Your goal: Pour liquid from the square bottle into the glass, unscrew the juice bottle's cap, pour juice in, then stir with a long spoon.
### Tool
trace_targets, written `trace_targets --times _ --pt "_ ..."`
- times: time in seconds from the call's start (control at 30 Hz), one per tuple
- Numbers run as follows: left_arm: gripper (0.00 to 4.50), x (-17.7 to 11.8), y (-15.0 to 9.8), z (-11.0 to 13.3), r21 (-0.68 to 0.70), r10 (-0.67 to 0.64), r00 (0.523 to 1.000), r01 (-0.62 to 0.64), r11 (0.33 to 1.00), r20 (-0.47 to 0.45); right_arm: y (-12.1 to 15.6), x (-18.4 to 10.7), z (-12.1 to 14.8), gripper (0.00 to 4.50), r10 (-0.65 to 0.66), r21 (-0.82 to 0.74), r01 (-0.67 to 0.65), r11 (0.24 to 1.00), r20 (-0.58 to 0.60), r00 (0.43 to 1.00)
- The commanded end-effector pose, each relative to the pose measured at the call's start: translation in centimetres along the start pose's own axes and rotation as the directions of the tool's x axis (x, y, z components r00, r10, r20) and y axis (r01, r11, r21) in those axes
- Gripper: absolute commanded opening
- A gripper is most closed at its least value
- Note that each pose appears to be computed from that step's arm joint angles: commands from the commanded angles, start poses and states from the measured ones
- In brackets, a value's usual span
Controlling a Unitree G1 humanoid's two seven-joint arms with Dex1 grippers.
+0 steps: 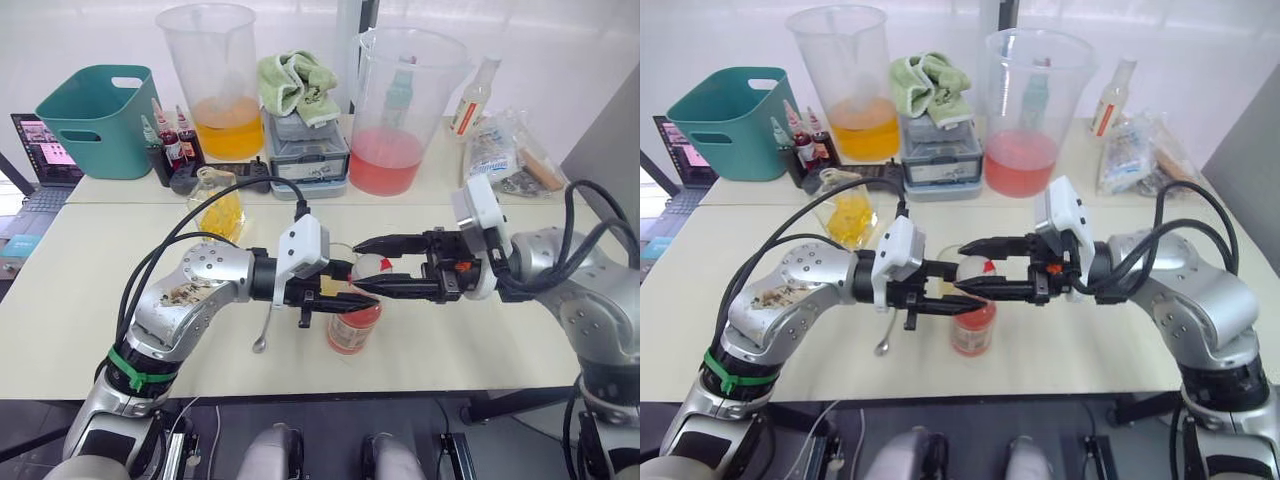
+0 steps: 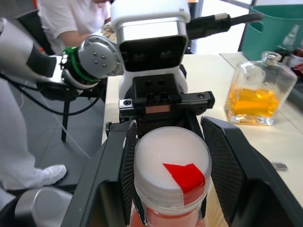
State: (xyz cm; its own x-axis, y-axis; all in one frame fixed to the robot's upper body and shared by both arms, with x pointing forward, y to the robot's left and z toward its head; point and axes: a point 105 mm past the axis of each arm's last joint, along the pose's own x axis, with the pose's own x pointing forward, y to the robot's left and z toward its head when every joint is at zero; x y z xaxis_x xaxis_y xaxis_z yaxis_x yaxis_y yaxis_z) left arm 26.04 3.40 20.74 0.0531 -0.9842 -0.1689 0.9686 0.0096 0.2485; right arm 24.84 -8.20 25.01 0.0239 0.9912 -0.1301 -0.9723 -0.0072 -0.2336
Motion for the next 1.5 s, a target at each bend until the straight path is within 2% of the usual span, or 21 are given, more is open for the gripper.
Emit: trace_targets --times 0.03,0.17,0.33,0.4,0.5,0.57,0.6,0.77,0.9,1.1,1.23,1.47,1.5 --pt "1.41 -0.1 -0.8 -1.0 -0.052 -0.021 0.999 0.019 0.998 -0.042 0.5 0.9 -0.7 1.67 0.175 -0.062 -0.178 0.982 -0.039 0.984" --pt "1.41 -0.6 -1.3 -0.9 -0.052 -0.028 0.998 0.024 0.998 -0.063 0.1 1.9 -0.9 1.67 0.389 -0.169 -0.397 0.902 -0.084 0.918" --pt "1.41 -1.0 -1.7 -0.9 -0.055 -0.029 0.996 0.024 0.998 -0.083 -0.5 2.4 -0.3 1.67 0.486 -0.164 -0.498 0.851 -0.109 0.867" --pt "1.41 -1.0 -1.8 -0.8 -0.059 -0.027 0.996 0.022 0.998 -0.083 -0.7 2.3 0.6 2.71 0.499 -0.129 -0.508 0.852 -0.093 0.861" --pt "1.41 -1.0 -1.9 -0.8 -0.066 -0.026 0.997 0.021 0.998 -0.079 -0.9 1.9 1.1 3.72 0.495 -0.112 -0.501 0.858 -0.081 0.865" --pt "1.41 -0.9 -1.9 -0.8 -0.068 -0.028 0.997 0.023 0.997 -0.075 -1.2 1.4 1.6 4.41 0.449 -0.142 -0.453 0.88 -0.059 0.891" --pt "1.41 -0.9 -1.9 -0.8 -0.069 -0.03 0.997 0.025 0.997 -0.073 -1.4 1.0 1.7 4.49 0.418 -0.156 -0.421 0.894 -0.048 0.907" --pt "1.41 -0.2 -2.0 -0.7 -0.08 -0.05 0.998 0.046 0.996 -0.048 -0.7 -0.5 1.9 4.49 0.275 -0.119 -0.274 0.954 -0.008 0.961" --pt "1.41 0.1 -1.9 -0.7 -0.082 -0.059 0.998 0.056 0.995 -0.037 0.5 -0.8 1.7 4.49 0.085 -0.083 -0.084 0.993 0.007 0.996" --pt "1.41 0.5 -1.6 -0.6 -0.085 -0.072 0.997 0.07 0.994 -0.02 1.2 -0.3 1.0 4.49 -0.163 -0.025 0.163 0.986 0.01 0.987" --pt "1.41 0.7 -1.4 -0.6 -0.082 -0.081 0.997 0.08 0.993 -0.014 1.3 -0.4 0.5 4.49 -0.238 -0.022 0.237 0.971 -0.032 0.971" --pt "1.41 1.0 -1.1 -0.5 -0.073 -0.091 0.996 0.09 0.993 -0.007 1.5 -0.3 1.5 4.49 -0.268 -0.003 0.268 0.963 -0.005 0.963" --pt "1.41 1.0 -1.0 -0.6 -0.072 -0.091 0.996 0.09 0.993 -0.007 1.5 -0.2 1.4 4.25 -0.268 0.007 0.268 0.963 -0.005 0.964"
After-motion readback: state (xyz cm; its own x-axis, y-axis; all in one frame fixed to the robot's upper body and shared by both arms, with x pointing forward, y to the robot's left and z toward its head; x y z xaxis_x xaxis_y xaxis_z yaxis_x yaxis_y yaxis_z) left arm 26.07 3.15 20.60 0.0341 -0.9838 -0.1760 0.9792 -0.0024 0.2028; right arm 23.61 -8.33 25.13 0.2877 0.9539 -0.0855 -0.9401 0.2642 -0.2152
